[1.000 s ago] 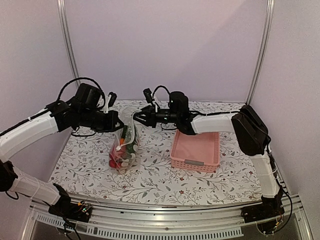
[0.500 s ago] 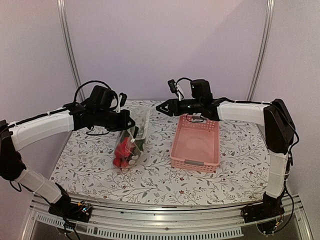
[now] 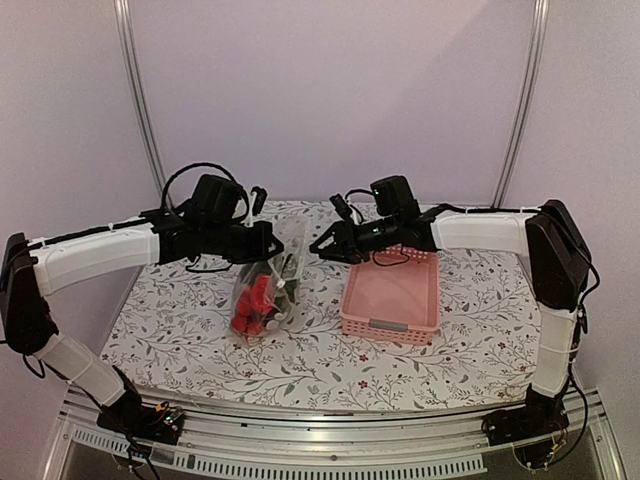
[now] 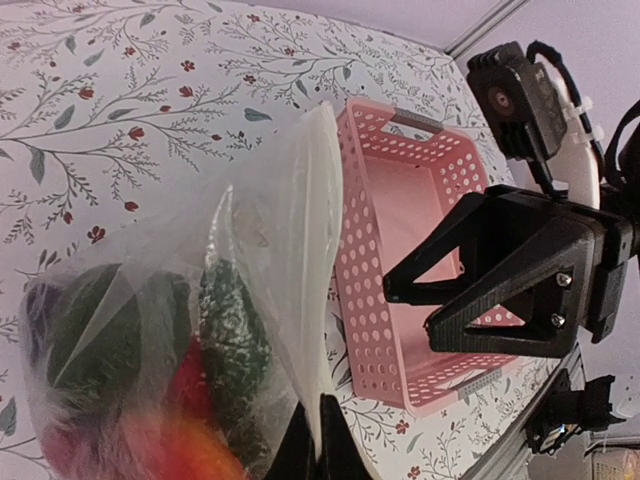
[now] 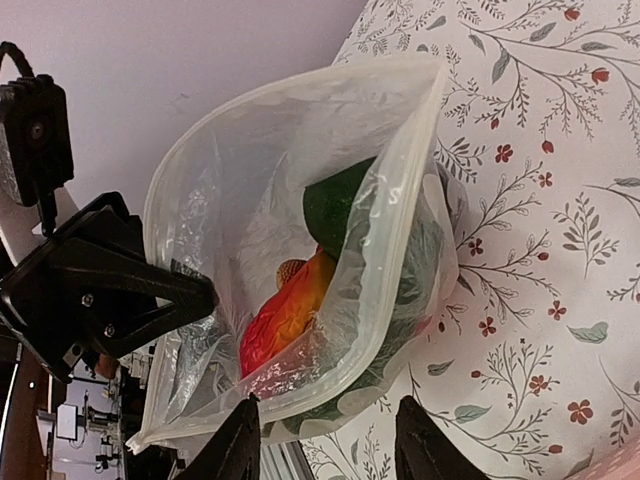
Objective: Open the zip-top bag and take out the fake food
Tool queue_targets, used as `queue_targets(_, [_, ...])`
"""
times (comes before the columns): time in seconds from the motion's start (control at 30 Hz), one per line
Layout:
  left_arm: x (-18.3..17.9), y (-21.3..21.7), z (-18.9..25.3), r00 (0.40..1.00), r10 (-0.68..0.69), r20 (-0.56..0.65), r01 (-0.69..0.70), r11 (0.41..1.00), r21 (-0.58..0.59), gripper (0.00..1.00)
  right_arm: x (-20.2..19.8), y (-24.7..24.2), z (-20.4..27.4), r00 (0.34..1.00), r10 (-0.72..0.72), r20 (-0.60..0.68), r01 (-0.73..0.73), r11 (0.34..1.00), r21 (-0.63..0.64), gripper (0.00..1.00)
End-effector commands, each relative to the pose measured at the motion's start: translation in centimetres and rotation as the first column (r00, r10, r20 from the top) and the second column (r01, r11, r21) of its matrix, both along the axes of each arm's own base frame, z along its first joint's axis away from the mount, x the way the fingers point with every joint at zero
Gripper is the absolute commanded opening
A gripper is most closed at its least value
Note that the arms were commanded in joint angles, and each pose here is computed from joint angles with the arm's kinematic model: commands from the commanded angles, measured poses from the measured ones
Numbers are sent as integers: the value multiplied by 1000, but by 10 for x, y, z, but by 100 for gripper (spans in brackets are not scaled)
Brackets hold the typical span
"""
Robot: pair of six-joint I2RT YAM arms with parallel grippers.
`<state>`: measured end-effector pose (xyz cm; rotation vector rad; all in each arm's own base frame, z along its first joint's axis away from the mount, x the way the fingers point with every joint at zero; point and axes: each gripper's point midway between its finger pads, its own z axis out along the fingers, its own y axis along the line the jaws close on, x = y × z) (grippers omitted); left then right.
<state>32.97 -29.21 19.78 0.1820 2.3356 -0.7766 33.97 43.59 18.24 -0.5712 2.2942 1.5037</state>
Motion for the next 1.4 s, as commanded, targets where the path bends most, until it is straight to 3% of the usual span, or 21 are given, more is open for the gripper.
queue_targets(0.0, [-1, -10, 4, 1000, -12, 29, 13, 1000, -18, 0, -18, 12, -16, 990, 50, -132, -46, 998, 39, 44])
queue_targets(0.47, [-10, -16, 4, 998, -43, 44, 44, 999, -16, 0, -16, 38, -36, 965, 11, -261, 7, 998, 66, 50])
queue_targets(0.6, [-11, -17, 3, 998, -48, 46, 49, 999, -13, 0, -11, 32, -46, 961, -60, -271, 66, 998, 15, 59])
queue_targets(0.97, [-12, -13, 6, 997, -39, 60, 40, 999, -11, 0, -12, 22, -69, 943, -152, -296, 125, 986, -107, 65])
queue_targets(1.2, [-14, -13, 7, 997, -43, 65, 44, 999, -9, 0, -13, 6, -64, 946, -201, -255, 159, 971, -178, 66])
queue_targets(1.37, [-15, -15, 6, 997, -54, 61, 55, 998, -17, 0, -13, 20, -44, 961, -132, -243, 119, 991, -67, 57])
